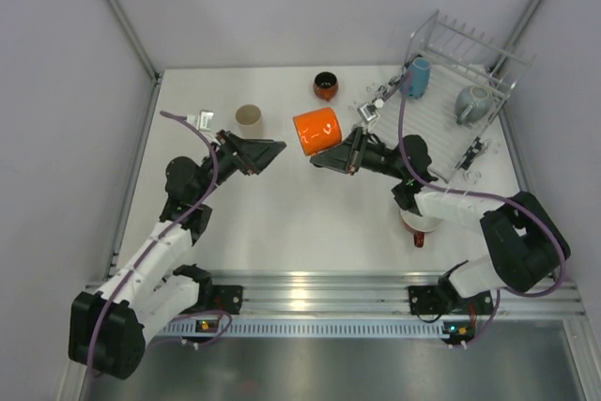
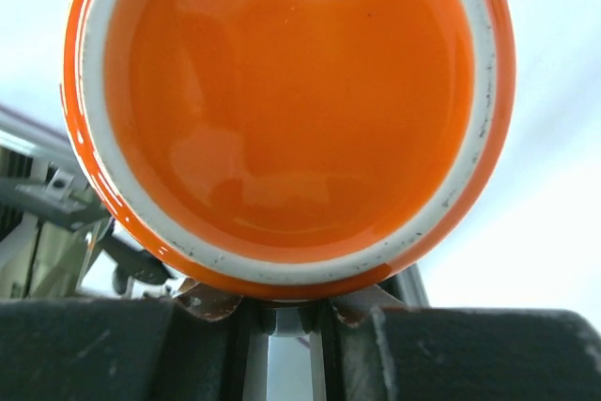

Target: Load the cups into the dish rack

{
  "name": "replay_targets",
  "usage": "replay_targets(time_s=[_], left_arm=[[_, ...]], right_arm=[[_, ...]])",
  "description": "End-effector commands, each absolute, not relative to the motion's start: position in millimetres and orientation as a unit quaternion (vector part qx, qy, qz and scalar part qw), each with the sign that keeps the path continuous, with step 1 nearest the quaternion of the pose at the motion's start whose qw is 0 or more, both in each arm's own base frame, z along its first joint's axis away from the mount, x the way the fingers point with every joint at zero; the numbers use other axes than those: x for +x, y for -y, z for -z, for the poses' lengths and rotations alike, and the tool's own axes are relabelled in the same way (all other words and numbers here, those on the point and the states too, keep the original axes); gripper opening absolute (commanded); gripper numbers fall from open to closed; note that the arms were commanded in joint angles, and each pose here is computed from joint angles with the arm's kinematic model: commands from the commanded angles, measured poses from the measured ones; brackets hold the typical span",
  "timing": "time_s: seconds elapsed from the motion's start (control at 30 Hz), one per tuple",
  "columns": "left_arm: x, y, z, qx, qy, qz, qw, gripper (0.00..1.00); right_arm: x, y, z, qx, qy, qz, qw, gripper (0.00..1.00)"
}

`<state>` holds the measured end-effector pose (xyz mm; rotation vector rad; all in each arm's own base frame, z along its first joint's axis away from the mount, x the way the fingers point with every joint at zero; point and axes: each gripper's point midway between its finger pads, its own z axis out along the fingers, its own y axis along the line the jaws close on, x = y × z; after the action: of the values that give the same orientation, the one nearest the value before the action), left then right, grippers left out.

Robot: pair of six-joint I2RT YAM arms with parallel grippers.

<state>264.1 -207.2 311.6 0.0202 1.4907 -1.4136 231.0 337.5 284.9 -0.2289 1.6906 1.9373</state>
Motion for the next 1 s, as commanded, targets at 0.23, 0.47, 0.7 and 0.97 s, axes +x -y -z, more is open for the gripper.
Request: replay_targets(time_s=[0.23, 0.47, 0.7, 0.97], left_arm=[[287.6, 165.9, -279.2, -0.06, -0.702, 0.433, 0.561, 0.98], [291.5, 131.7, -250.0, -0.082, -0.77, 0.307, 0.554, 0.98], [282.2, 123.9, -253.4, -0.074, -0.766, 0.292, 0.568, 0.98], [271.7, 121.4, -263.3, -0.063, -0.754, 0.295, 0.583, 0.98]], right_arm=[[298.7, -257.6, -279.5, -0.034, -0.649, -0.646, 0.4, 0.0], [347.9, -194.6, -241.5, 0.016, -0.768, -0.405, 0.495, 0.0], [383.8, -122.5, -223.1, 0.131, -0.806, -0.204, 0.539, 0.0], [415.0, -64.8, -216.7, 0.229, -0.799, -0.04, 0.555, 0.0]])
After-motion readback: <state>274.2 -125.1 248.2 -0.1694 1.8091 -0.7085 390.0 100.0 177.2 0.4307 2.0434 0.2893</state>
